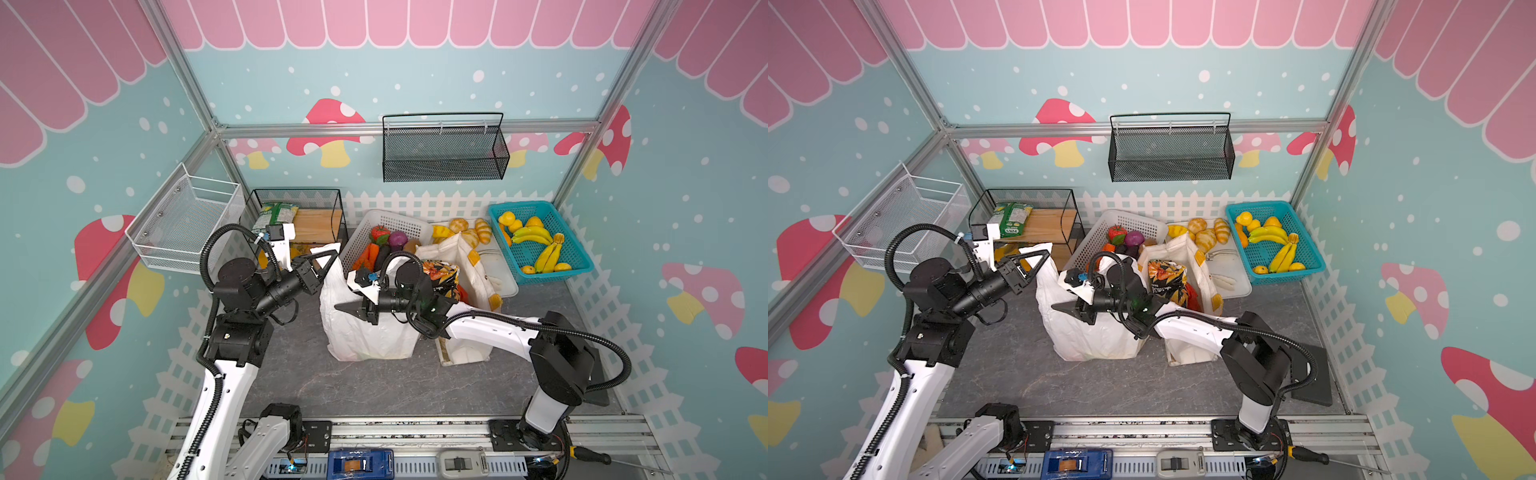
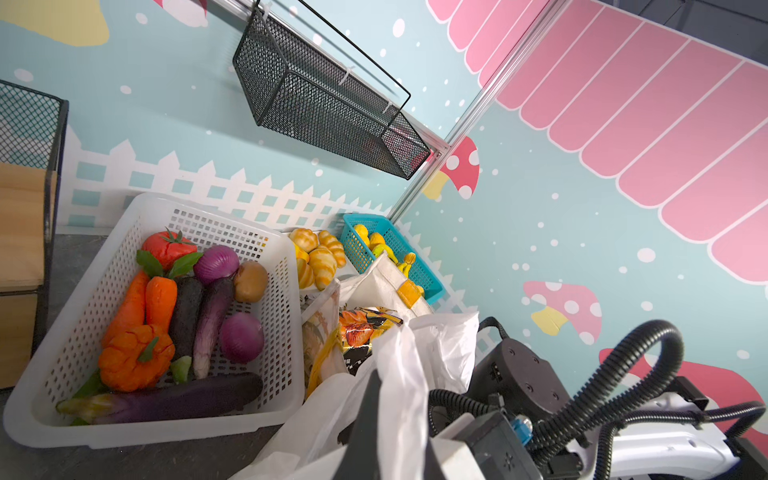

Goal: Place the mixed food into the grocery bags and tie them

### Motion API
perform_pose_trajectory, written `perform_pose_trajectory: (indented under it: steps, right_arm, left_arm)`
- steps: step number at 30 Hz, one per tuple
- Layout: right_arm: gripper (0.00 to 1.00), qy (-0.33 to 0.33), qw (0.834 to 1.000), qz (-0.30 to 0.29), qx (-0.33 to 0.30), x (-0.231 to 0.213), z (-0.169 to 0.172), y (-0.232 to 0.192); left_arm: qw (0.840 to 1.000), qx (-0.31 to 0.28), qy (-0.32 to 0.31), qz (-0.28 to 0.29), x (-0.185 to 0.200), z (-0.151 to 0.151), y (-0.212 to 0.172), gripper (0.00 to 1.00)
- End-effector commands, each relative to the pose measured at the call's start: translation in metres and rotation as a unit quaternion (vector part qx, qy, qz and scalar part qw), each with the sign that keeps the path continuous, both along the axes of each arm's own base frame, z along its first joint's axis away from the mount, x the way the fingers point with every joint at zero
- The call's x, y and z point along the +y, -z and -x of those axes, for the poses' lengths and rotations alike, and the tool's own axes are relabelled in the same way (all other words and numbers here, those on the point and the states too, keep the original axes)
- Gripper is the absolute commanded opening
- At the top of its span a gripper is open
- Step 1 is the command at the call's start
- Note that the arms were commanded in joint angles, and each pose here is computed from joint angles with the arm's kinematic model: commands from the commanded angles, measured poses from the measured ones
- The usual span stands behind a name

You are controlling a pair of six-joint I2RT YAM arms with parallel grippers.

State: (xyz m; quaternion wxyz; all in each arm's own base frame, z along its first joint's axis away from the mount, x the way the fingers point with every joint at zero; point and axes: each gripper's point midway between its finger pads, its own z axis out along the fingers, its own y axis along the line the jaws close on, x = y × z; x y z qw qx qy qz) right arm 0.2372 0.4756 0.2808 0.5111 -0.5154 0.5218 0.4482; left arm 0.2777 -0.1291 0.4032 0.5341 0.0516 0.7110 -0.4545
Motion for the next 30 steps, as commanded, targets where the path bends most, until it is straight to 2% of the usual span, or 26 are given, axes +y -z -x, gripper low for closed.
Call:
perform_pose_trajectory:
  steps: [1,10,13,18,20,23,28,30]
  right_arm:
    - [0.39,-0.011,1.000,-0.026,-0.002,0.003,0.012,-0.017]
    - [0.73,0.050,0.995,-0.084,0.010,0.007,-0.006,-0.054]
    - [0.78,0.084,0.992,-0.096,0.011,0.010,-0.014,-0.062]
    - [0.78,0.145,0.982,-0.114,0.028,0.017,-0.034,-0.072]
    - [0.76,0.162,0.979,-0.122,0.036,0.019,-0.039,-0.073]
    - [0.59,0.195,0.972,-0.124,0.051,0.022,-0.046,-0.063]
    - [0.32,0.239,0.963,-0.095,0.084,0.017,-0.054,-0.015]
    - [0.27,0.251,0.962,-0.075,0.084,0.012,-0.054,0.004]
  left_arm:
    - [0.999,-0.033,0.009,0.016,-0.002,0.007,-0.018,0.00]
    - [0.999,-0.034,0.005,0.019,-0.001,0.009,-0.018,0.00]
    - [0.999,-0.032,0.006,0.021,-0.001,0.009,-0.018,0.00]
    - [0.999,-0.034,0.007,0.026,-0.002,0.010,-0.020,0.00]
    - [0.999,-0.032,0.008,0.029,-0.002,0.009,-0.020,0.00]
    - [0.999,-0.033,0.009,0.034,-0.002,0.009,-0.020,0.00]
    - [0.998,-0.034,0.008,0.043,-0.002,0.010,-0.024,0.00]
    - [0.998,-0.033,0.008,0.044,-0.002,0.011,-0.026,0.00]
